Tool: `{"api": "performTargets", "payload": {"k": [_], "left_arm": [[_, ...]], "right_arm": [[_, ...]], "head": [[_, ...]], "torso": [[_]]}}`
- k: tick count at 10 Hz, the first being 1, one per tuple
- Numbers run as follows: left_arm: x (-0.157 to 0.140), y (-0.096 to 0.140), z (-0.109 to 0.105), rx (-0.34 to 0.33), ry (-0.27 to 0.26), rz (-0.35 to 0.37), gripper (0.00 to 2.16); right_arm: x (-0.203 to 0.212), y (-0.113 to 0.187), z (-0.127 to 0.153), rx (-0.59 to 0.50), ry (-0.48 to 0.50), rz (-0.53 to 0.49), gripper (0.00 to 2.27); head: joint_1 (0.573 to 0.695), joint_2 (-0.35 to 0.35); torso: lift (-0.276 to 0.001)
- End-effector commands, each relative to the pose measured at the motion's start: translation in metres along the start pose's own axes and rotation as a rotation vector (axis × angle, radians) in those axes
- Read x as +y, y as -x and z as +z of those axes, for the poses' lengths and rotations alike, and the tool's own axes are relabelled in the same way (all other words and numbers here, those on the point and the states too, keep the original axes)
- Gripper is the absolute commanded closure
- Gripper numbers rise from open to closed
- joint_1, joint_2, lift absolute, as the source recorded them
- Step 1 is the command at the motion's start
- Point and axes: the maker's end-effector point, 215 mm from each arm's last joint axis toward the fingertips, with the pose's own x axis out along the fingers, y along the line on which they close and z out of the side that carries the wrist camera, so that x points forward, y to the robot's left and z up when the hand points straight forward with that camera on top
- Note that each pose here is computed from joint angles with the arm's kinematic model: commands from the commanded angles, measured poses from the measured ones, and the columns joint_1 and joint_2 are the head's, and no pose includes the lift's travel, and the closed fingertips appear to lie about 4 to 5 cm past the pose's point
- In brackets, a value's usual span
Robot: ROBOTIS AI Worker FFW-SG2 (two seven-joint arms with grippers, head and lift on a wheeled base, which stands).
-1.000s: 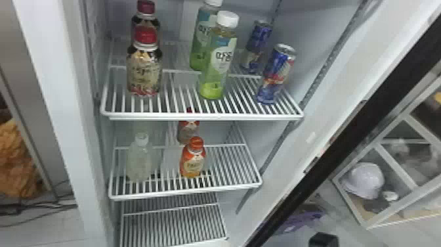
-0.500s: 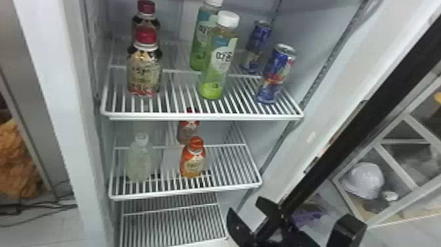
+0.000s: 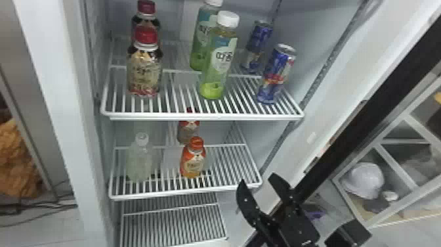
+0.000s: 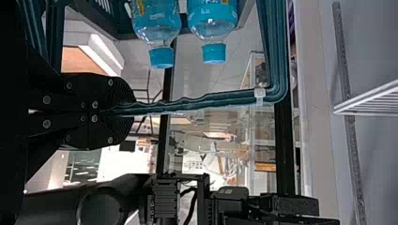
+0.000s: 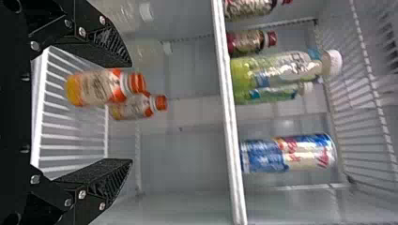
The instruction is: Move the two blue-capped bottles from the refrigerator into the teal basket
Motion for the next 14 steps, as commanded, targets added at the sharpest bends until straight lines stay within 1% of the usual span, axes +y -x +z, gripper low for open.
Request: {"api": "performTargets", "payload": {"k": [1,3,14], "left_arm": [[0.0,0.0,0.0,0.0,-0.001,-0.001,1.18],[-0.001,-0.001,0.001,0.0,-0.003,-0.001,1.18],[-0.003,-0.002,0.001,-0.003,0.0,-0.012,1.18]], "right_arm": [[-0.006,-0.003,0.01,-0.068,0.039,-0.041,0.32],[-0.013,-0.006,0.007,-0.083,0.038,-0.084,0.33],[-0.016,-0.002,0.006,-0.071,0.021,-0.099,0.33]], "head": [[0.695,-0.35],[0.695,-0.35],[0.695,-0.35]], "torso": [[-0.136],[-0.136],[-0.136]]}}
